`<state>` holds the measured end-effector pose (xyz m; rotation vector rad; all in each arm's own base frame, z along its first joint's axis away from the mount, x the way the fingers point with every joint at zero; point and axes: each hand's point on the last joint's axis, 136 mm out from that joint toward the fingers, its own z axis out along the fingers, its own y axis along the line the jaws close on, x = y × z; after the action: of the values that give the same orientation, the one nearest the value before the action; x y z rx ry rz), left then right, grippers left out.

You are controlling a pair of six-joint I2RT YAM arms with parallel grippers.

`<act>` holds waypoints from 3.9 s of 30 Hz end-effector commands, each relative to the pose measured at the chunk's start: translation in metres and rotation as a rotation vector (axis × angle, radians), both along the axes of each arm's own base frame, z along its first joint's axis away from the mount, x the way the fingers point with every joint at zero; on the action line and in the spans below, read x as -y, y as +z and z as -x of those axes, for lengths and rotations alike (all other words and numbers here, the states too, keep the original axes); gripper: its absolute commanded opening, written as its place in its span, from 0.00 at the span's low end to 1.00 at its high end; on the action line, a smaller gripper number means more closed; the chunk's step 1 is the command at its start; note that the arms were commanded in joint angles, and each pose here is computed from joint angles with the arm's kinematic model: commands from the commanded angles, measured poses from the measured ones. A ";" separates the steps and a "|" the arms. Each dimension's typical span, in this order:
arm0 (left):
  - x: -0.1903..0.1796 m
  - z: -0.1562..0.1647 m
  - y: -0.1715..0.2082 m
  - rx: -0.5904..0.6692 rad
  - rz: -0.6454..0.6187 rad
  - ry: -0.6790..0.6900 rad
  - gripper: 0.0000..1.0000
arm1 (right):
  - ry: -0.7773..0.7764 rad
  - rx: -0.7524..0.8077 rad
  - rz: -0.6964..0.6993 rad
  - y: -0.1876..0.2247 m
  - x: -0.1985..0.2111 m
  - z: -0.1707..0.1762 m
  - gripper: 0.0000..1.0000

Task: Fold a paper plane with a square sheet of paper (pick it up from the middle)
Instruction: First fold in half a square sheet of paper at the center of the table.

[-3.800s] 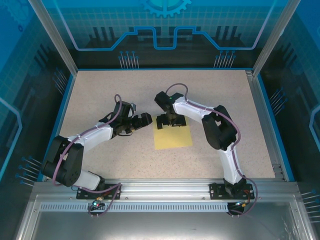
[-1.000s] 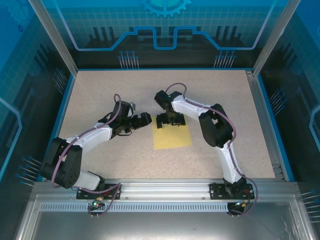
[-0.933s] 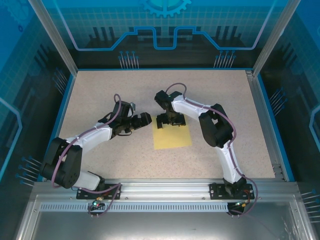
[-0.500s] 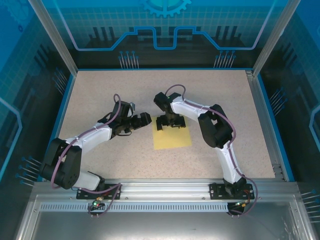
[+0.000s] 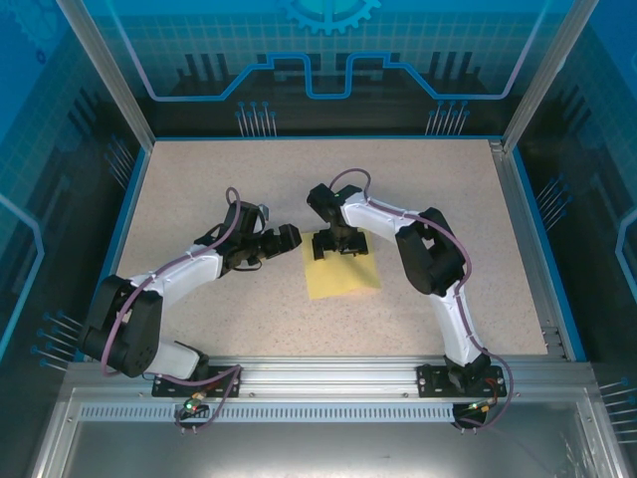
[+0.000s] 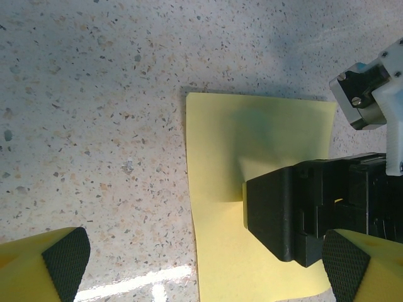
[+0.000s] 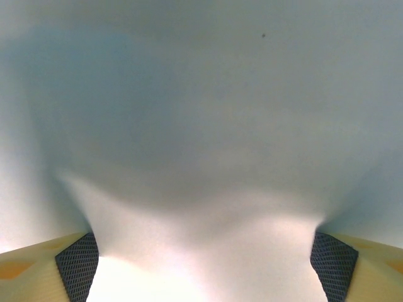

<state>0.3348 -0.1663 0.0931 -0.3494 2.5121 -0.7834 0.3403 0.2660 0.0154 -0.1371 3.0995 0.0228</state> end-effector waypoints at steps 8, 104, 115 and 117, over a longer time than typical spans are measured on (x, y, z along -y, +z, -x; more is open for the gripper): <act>0.000 -0.003 0.012 0.038 -0.014 -0.001 0.99 | -0.024 0.009 -0.021 0.010 -0.005 -0.018 0.99; 0.082 -0.016 -0.005 -0.213 0.364 -0.261 0.82 | -0.143 -0.057 -0.858 0.045 0.008 -0.036 0.37; 0.095 -0.017 -0.011 -0.252 0.427 -0.318 0.54 | -0.157 -0.044 -0.842 0.042 0.016 -0.036 0.40; 0.098 -0.018 -0.012 -0.256 0.437 -0.333 0.47 | -0.161 -0.036 -0.846 0.043 0.018 -0.036 0.40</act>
<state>0.3500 -0.2518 0.0692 -0.2515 2.6827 -1.4154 0.3770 0.2560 0.0557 0.1363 2.8330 1.2896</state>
